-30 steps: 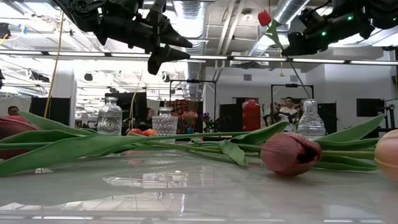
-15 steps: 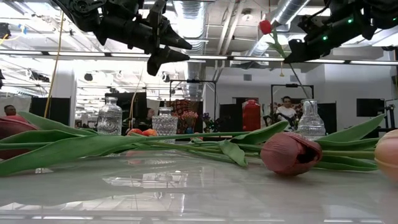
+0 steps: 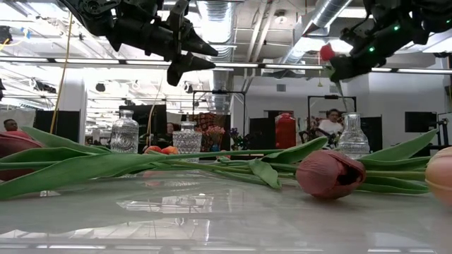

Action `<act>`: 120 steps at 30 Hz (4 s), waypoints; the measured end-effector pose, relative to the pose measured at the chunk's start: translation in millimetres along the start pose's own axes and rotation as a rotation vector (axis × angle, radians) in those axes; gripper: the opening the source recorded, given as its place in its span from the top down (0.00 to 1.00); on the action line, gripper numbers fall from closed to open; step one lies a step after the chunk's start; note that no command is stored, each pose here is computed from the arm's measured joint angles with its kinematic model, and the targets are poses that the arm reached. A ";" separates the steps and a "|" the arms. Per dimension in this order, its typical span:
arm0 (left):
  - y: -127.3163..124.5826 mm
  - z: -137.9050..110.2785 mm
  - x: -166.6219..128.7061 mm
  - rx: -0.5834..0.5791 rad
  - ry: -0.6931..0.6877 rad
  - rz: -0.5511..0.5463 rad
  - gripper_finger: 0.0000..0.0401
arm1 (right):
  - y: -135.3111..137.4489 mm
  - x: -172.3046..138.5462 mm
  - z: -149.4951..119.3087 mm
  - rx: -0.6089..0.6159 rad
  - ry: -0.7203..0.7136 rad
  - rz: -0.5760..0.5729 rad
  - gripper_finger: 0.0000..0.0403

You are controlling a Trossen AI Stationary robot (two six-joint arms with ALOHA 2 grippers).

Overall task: Sort flowers into vase by color
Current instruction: Put the pink flower into the right transparent vase

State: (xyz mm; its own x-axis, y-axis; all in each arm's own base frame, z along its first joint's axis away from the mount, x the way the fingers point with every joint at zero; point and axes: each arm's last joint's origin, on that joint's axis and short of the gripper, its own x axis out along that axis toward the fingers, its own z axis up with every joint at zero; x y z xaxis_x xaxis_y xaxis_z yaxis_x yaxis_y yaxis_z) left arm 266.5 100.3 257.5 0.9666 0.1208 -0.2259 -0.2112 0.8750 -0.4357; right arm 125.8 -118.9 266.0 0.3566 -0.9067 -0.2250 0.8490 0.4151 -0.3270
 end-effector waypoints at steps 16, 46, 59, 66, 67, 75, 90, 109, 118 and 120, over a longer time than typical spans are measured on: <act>0.2 -0.3 0.0 -0.005 0.003 0.001 0.64 | -14.6 -23.4 6.3 -0.071 0.365 0.042 0.47; 0.4 -4.3 0.3 -0.004 0.043 0.010 0.64 | -8.6 -64.2 15.3 0.094 0.647 0.455 0.48; -18.2 -22.0 4.0 0.053 0.157 -0.027 0.64 | 16.1 -85.3 19.6 0.137 0.645 0.610 0.48; -29.6 -28.3 5.4 0.053 0.185 -0.061 0.64 | 23.9 -92.1 22.8 0.159 0.622 0.668 0.48; -30.9 -30.4 5.4 0.044 0.201 -0.061 0.64 | 25.0 -92.8 23.4 0.162 0.617 0.677 0.48; -42.2 -62.4 -1.0 -0.105 0.486 -0.020 0.64 | 37.5 -94.6 27.2 0.137 0.589 0.736 0.48; -63.4 -78.4 -3.4 0.011 0.412 0.226 0.64 | 76.8 -78.0 26.2 0.059 0.638 0.736 0.48; -35.3 -87.9 40.6 -0.164 0.192 0.405 0.64 | 91.9 -69.8 32.3 0.096 0.580 0.760 0.48; -17.1 -101.3 92.1 -0.207 0.309 0.422 0.64 | 91.7 -68.8 32.9 0.103 0.574 0.757 0.48; -13.2 -101.7 100.8 -0.207 0.351 0.459 0.64 | 91.5 -68.2 33.3 0.106 0.571 0.753 0.48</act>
State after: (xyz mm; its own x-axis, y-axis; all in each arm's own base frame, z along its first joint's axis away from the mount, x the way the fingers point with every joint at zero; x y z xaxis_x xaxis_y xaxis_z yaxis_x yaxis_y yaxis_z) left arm 351.9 53.2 151.8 0.6721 0.2718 -0.6888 -0.6526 0.6569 -0.3777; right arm 192.2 -21.5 281.9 0.6040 -0.2181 -0.7665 0.5146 0.8412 0.1661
